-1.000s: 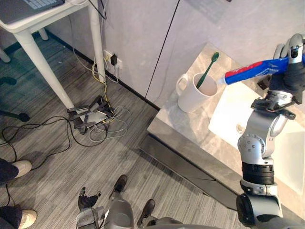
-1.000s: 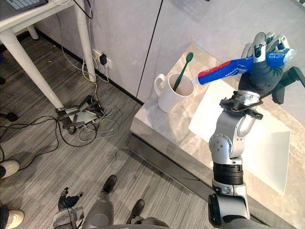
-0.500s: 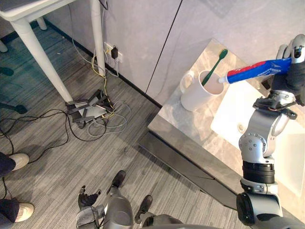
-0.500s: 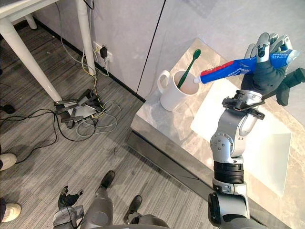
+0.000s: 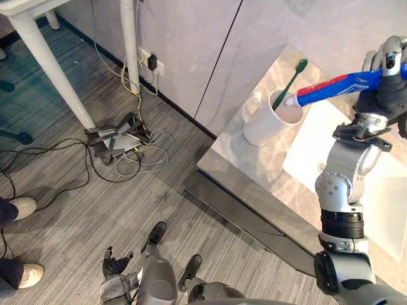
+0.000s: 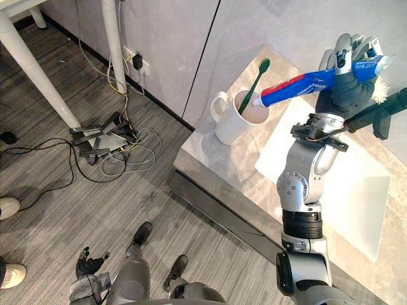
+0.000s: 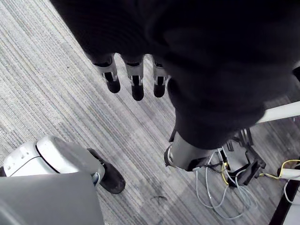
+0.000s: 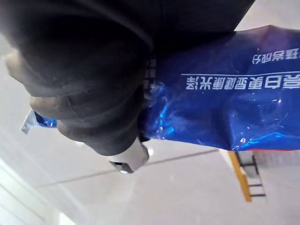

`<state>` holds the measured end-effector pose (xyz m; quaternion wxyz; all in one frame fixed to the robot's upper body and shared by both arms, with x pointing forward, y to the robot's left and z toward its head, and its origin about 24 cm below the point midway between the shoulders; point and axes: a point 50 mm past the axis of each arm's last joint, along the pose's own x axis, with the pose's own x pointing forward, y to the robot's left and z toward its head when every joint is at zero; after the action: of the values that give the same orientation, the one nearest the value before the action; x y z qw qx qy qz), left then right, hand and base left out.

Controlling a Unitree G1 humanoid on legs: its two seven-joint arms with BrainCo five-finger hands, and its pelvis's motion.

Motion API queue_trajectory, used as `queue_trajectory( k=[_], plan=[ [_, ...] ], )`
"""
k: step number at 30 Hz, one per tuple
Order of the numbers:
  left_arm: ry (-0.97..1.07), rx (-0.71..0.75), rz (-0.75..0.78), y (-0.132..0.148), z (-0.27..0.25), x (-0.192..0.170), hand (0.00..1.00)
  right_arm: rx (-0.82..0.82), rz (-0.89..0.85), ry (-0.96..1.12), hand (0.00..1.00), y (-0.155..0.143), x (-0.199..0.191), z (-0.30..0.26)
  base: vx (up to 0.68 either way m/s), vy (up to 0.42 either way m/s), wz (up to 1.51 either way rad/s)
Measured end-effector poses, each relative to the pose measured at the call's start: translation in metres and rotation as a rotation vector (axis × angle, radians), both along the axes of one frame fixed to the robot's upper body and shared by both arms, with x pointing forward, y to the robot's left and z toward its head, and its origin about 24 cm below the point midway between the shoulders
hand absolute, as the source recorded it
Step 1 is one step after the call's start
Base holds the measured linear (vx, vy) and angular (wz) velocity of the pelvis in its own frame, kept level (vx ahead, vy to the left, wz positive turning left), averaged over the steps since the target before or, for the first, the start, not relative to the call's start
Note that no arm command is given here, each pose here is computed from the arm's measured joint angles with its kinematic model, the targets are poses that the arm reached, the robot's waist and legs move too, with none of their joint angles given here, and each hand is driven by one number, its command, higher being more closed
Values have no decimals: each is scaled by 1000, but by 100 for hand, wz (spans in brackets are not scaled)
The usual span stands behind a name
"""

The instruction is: Organize washtable

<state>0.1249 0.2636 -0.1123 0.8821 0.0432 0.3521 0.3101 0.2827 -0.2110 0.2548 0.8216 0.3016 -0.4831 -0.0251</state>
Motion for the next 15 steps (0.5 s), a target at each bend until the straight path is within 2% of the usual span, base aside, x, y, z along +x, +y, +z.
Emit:
queue_trajectory(
  k=[7,15],
  plan=[
    [-9,0,7,3,1,1,0,-39,32,12,100,10,3,2,-1,2,1],
    [-19,-8,3,3,2,2,0,-97,17,-4,100,5,1,7,1,2,-1]
  ],
)
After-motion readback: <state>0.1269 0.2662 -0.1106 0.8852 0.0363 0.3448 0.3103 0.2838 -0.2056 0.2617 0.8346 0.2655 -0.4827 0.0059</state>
